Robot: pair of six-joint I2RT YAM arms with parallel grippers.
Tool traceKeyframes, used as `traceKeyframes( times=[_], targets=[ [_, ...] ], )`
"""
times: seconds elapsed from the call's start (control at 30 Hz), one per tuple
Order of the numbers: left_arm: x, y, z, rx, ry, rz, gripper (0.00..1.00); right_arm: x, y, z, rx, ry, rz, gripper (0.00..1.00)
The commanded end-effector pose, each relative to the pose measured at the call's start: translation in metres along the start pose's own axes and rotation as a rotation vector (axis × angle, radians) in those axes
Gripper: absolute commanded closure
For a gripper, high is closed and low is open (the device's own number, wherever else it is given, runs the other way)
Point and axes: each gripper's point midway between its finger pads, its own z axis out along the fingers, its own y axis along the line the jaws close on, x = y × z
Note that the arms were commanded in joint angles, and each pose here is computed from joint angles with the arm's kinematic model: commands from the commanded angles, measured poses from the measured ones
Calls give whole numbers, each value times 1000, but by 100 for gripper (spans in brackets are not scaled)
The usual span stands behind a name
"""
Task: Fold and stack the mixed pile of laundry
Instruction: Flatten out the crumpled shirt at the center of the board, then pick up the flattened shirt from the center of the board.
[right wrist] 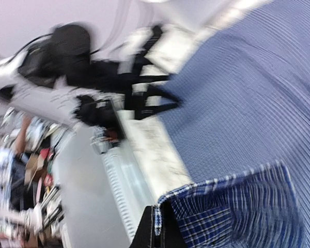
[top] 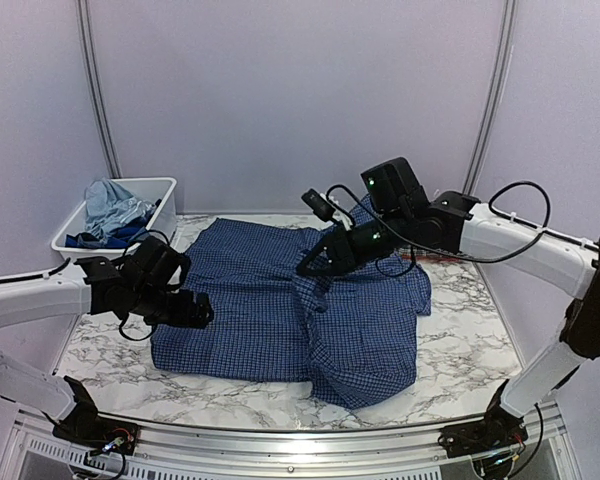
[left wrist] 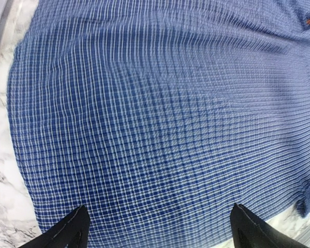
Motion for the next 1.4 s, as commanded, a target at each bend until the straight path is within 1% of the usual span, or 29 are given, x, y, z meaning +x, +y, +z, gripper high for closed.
traceKeyframes(
  times=[0.0,0.1,0.17,0.23,0.3,0.37,0.43,0.5,0.53,0.63,0.7,0.73,0.8,0.87,0.93,1.0,1.1,1.23,1.3,1.37],
  targets=[
    [-34,-10,-25,32,-130,30,1,14,110,-8,-352,65,-280,100],
    [-30,-8,-28,36,-133,21,1,58,141,-4,-444,188,-328,96],
    [-25,-5,-28,40,-129,4,1,95,148,1,-465,295,-333,95],
    [-20,-3,-26,41,-122,-5,1,135,144,8,-446,402,-321,95],
    [-14,-1,-24,41,-110,-4,1,161,126,15,-374,456,-303,94],
    [-9,1,-22,42,-94,-4,1,175,102,23,-287,486,-283,94],
    [-2,2,-18,44,-76,-10,1,175,78,35,-168,482,-281,85],
    [5,4,-14,45,-55,-17,1,164,58,50,-55,453,-281,87],
    [7,5,-13,44,-49,-23,1,151,50,59,-9,417,-266,89],
    [14,8,-7,38,-37,-33,1,123,29,94,57,391,-220,98],
    [14,8,-7,38,-35,-32,1,116,23,114,64,414,-226,100],
    [12,7,-8,40,-40,-32,1,115,24,118,59,428,-231,94],
    [10,6,-11,46,-49,-31,1,118,23,111,74,431,-234,74],
    [11,6,-15,54,-49,-34,1,122,16,81,118,403,-212,66],
    [18,9,-18,57,-38,-66,2,138,-7,46,201,391,-109,61],
    [29,11,-19,71,-15,-122,4,161,-28,13,284,364,54,60],
    [44,20,-20,59,6,-212,5,195,-44,-22,358,297,287,57],
    [65,36,-25,24,36,-356,5,247,-59,-45,403,258,577,57],
    [77,43,-25,5,58,-425,5,264,-68,-50,410,224,665,56],
    [87,49,-23,-17,79,-471,5,274,-78,-51,421,184,729,52]
  ],
)
